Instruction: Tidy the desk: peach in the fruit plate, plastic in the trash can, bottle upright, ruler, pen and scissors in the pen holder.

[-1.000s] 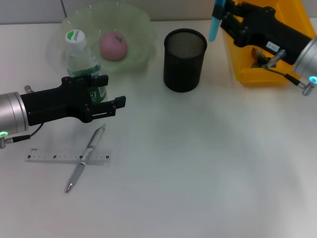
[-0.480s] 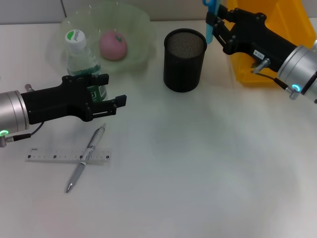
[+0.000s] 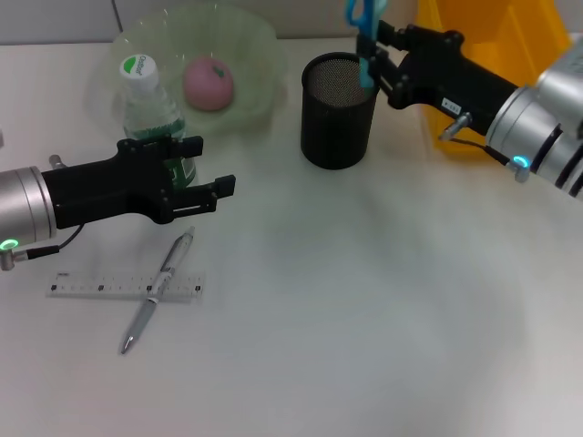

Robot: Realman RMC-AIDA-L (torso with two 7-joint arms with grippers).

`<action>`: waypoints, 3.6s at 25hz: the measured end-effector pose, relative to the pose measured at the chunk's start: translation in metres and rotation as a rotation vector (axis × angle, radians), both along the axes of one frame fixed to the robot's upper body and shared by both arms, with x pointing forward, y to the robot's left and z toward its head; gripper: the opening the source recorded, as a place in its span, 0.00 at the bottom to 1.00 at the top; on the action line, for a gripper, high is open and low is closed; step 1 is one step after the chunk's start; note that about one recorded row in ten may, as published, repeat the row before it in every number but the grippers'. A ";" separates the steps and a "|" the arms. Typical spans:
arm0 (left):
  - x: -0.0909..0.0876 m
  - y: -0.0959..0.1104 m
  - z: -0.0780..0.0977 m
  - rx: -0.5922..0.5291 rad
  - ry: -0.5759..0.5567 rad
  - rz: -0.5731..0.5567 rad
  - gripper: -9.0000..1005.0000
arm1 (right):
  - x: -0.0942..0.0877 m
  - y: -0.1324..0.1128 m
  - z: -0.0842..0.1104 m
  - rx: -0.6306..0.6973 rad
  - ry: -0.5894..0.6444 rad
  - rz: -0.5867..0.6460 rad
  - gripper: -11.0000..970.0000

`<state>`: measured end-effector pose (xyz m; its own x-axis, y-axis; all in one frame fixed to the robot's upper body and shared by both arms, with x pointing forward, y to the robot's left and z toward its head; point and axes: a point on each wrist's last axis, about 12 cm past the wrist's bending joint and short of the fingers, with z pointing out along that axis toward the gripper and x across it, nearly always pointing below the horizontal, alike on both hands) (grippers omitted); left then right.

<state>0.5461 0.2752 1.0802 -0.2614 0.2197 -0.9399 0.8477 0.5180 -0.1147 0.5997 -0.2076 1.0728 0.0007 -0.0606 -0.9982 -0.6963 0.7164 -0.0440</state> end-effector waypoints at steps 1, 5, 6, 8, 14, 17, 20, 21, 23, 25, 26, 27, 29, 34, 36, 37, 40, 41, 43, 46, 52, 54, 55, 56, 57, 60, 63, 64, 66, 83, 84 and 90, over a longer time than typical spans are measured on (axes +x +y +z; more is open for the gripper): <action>0.000 0.000 0.000 0.000 0.001 0.000 0.77 | 0.001 0.003 -0.002 -0.022 0.015 0.009 0.24; 0.000 0.000 -0.001 0.000 0.003 -0.002 0.77 | 0.002 0.007 -0.005 -0.060 0.034 0.019 0.24; 0.000 -0.001 -0.001 0.001 0.003 -0.002 0.77 | 0.003 0.009 -0.006 -0.071 0.041 0.023 0.24; 0.000 -0.001 -0.001 0.001 0.003 -0.002 0.77 | 0.003 0.010 -0.006 -0.073 0.042 0.026 0.24; 0.000 -0.001 -0.001 0.001 0.003 -0.004 0.77 | 0.003 0.009 -0.007 -0.068 0.044 0.024 0.42; 0.000 -0.001 -0.001 0.001 0.003 -0.004 0.77 | 0.001 0.008 -0.007 -0.063 0.043 0.023 0.46; 0.000 -0.001 -0.001 0.001 0.003 -0.005 0.77 | -0.002 0.006 -0.007 -0.042 0.035 0.031 0.49; 0.000 -0.001 -0.001 0.001 0.003 -0.004 0.77 | -0.010 0.004 -0.007 -0.006 0.020 0.049 0.51; 0.000 0.000 0.000 -0.001 0.002 -0.003 0.77 | -0.015 0.002 -0.007 0.018 0.010 0.059 0.50; -0.001 0.000 0.000 -0.005 0.002 0.001 0.77 | -0.031 -0.006 -0.007 0.092 -0.017 0.080 0.50; -0.001 0.001 0.000 -0.015 0.000 0.006 0.77 | -0.049 -0.014 -0.009 0.159 -0.036 0.099 0.50; -0.001 0.001 0.000 -0.015 0.000 0.006 0.77 | -0.049 -0.014 -0.009 0.159 -0.036 0.099 0.50; -0.001 0.002 0.002 -0.036 -0.008 0.017 0.77 | -0.077 -0.022 -0.015 0.230 -0.055 0.142 0.50; -0.001 0.003 0.004 -0.043 -0.013 0.021 0.77 | -0.112 -0.039 -0.027 0.296 -0.034 0.125 0.50; -0.001 0.003 0.005 -0.043 -0.010 0.017 0.77 | -0.121 -0.045 -0.033 0.308 -0.012 0.090 0.50; -0.001 0.002 0.007 -0.047 -0.009 0.005 0.77 | -0.121 -0.045 -0.033 0.308 -0.012 0.090 0.50; -0.008 0.006 0.041 -0.074 -0.039 -0.093 0.77 | -0.134 -0.049 -0.044 0.324 0.048 0.047 0.50; -0.008 0.008 0.045 -0.074 -0.032 -0.082 0.77 | -0.135 -0.049 -0.045 0.324 0.056 0.043 0.50; -0.008 0.010 0.051 -0.075 -0.020 -0.068 0.77 | -0.136 -0.048 -0.048 0.321 0.071 0.038 0.50; -0.008 0.011 0.054 -0.069 -0.009 -0.063 0.77 | -0.135 -0.048 -0.049 0.318 0.081 0.034 0.50; -0.003 0.009 0.060 0.066 0.057 -0.076 0.77 | -0.133 -0.047 -0.052 0.307 0.107 0.021 0.50; -0.001 0.005 0.058 0.168 0.087 -0.107 0.77 | -0.131 -0.047 -0.052 0.311 0.116 0.021 0.50; 0.000 0.000 0.059 0.252 0.117 -0.133 0.77 | -0.130 -0.046 -0.052 0.312 0.118 0.024 0.50; 0.000 0.000 0.059 0.252 0.117 -0.133 0.77 | -0.130 -0.046 -0.052 0.312 0.118 0.024 0.50; 0.000 -0.004 0.061 0.294 0.130 -0.150 0.77 | -0.129 -0.045 -0.051 0.312 0.118 0.026 0.50; -0.002 -0.015 0.065 0.385 0.147 -0.197 0.77 | -0.125 -0.044 -0.050 0.307 0.116 0.031 0.51; -0.004 -0.024 0.062 0.439 0.146 -0.248 0.77 | -0.123 -0.043 -0.050 0.303 0.122 0.031 0.51; -0.004 -0.024 0.062 0.439 0.146 -0.248 0.77 | -0.123 -0.042 -0.051 0.302 0.125 0.030 0.51; -0.002 -0.026 0.058 0.467 0.159 -0.264 0.77 | -0.123 -0.042 -0.051 0.302 0.128 0.029 0.51; 0.001 -0.046 0.039 0.608 0.224 -0.335 0.77 | -0.117 -0.037 -0.051 0.313 0.165 0.037 0.51; 0.001 -0.046 0.039 0.608 0.224 -0.335 0.77 | -0.117 -0.037 -0.051 0.313 0.165 0.037 0.51; 0.005 -0.050 0.029 0.654 0.235 -0.344 0.77 | -0.115 -0.036 -0.051 0.315 0.174 0.039 0.51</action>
<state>0.5512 0.2252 1.1095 -0.2547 0.8160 -0.5189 0.9643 0.2547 -0.0729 0.4847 -0.2436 1.0216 -0.1743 0.2469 -0.9532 -0.7009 0.6489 0.2962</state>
